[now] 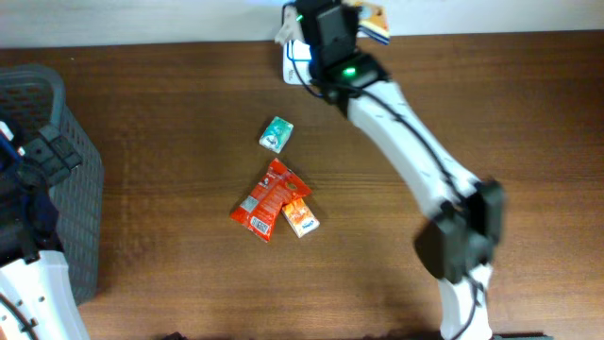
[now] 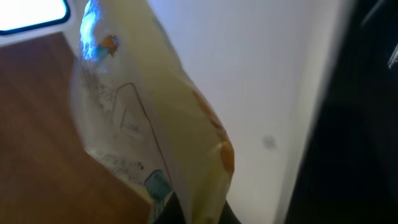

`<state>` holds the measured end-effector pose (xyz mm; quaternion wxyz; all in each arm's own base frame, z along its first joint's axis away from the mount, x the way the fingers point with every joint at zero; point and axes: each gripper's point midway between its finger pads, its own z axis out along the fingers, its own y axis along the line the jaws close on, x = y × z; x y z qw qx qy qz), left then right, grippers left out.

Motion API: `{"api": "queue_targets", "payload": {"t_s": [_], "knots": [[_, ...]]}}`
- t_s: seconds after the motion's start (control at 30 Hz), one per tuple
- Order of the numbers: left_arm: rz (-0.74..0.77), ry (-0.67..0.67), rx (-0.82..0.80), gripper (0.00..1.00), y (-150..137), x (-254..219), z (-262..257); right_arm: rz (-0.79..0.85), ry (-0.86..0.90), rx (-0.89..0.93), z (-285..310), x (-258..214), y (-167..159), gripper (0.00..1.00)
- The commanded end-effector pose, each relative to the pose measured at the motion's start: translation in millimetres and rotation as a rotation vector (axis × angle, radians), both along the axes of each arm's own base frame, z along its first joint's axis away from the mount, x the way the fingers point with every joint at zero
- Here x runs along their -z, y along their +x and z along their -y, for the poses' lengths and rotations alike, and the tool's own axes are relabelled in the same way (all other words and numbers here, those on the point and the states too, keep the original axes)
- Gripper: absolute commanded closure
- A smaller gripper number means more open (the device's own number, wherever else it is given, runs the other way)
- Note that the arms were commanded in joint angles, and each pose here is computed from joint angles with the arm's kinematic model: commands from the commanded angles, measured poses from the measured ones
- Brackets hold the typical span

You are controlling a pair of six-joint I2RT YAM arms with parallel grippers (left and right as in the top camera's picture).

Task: Scan the item barcode
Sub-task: 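Move the white bag right and release it on the table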

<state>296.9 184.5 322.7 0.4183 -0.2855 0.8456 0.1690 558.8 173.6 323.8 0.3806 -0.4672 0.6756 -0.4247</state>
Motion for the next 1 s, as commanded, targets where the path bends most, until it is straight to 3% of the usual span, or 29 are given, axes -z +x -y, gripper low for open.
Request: {"api": "queue_targets", "payload": {"t_s": [0.0, 0.13, 0.3, 0.47, 0.67, 0.83, 0.97], "knots": [[-0.003, 0.012, 0.000, 0.01, -1.2, -1.9, -1.9, 0.021, 0.460, -0.027, 12.1, -74.2, -63.2, 0.96], [-0.003, 0.012, 0.000, 0.01, -1.2, -1.9, -1.9, -0.177, 0.816, -0.033, 34.0, -79.3, -119.8, 0.96], [-0.003, 0.012, 0.000, 0.01, -1.2, -1.9, -1.9, -0.375, 1.234, 0.356, 121.8, -42.7, -153.7, 0.96], [-0.003, 0.012, 0.000, 0.01, -1.2, -1.9, -1.9, -0.557, 1.390, 0.592, 183.9, 15.6, -159.1, 0.96], [-0.004, 0.012, 0.000, 0.01, -1.2, -1.8, -1.9, -0.681, 1.511, 0.872, 249.2, 137.6, -140.9, 0.96], [-0.003, 0.012, 0.000, 0.01, -1.2, -1.9, -1.9, -0.669, 1.628, 1.115, 285.8, 218.2, -150.7, 0.96], [-0.003, 0.012, 0.000, 0.01, -1.2, -1.9, -1.9, -0.597, 1.690, 1.296, 323.2, 249.7, -177.3, 0.96]]}}
